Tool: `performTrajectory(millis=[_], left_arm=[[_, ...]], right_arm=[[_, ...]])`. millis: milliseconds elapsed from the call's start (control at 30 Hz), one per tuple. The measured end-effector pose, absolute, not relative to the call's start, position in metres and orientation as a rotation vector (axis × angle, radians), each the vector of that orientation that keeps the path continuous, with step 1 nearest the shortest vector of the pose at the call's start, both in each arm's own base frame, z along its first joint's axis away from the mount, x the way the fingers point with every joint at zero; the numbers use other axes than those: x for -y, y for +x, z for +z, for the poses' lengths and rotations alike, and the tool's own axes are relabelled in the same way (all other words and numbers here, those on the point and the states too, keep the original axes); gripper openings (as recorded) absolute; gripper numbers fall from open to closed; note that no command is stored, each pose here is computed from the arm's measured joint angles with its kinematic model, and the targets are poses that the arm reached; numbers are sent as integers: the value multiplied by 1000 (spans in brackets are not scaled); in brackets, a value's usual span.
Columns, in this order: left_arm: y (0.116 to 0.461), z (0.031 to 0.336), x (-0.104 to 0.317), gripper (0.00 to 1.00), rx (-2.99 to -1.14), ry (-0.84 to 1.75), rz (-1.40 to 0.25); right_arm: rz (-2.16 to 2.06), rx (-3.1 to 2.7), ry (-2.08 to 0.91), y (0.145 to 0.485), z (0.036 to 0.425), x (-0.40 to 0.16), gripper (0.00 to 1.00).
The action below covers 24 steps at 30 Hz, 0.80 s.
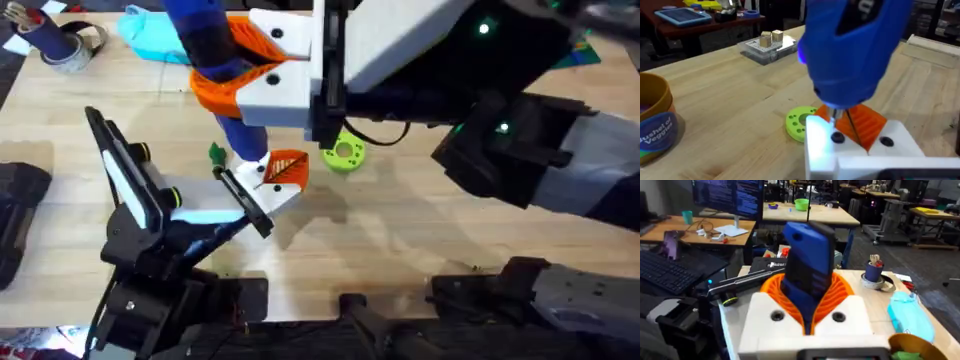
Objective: Pick up the gripper from the table and insert it into the empty holder that is missing its gripper. Then pick up a screw, insert it into the mounting hole, and use the screwdriver to tighten it. Finally, clean up the table by picking up the vegetable and placing it into the bucket.
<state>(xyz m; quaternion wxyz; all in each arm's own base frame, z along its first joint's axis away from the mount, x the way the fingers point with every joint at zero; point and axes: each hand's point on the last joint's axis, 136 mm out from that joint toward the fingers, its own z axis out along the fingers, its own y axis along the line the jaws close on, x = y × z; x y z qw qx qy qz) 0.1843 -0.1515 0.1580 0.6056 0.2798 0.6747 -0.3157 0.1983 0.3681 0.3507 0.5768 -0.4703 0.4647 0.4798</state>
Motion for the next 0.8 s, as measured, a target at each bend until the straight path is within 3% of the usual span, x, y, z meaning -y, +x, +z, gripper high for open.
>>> performTrajectory(millis=[367,800], left_arm=[[184,158,151,16,-1561,647,-730],[184,158,152,16,-1560,647,-731]], right_arm=[[1124,-1038,-1098,192,364,-363,46],[1131,-1096,-1111,193,352,-365,46]])
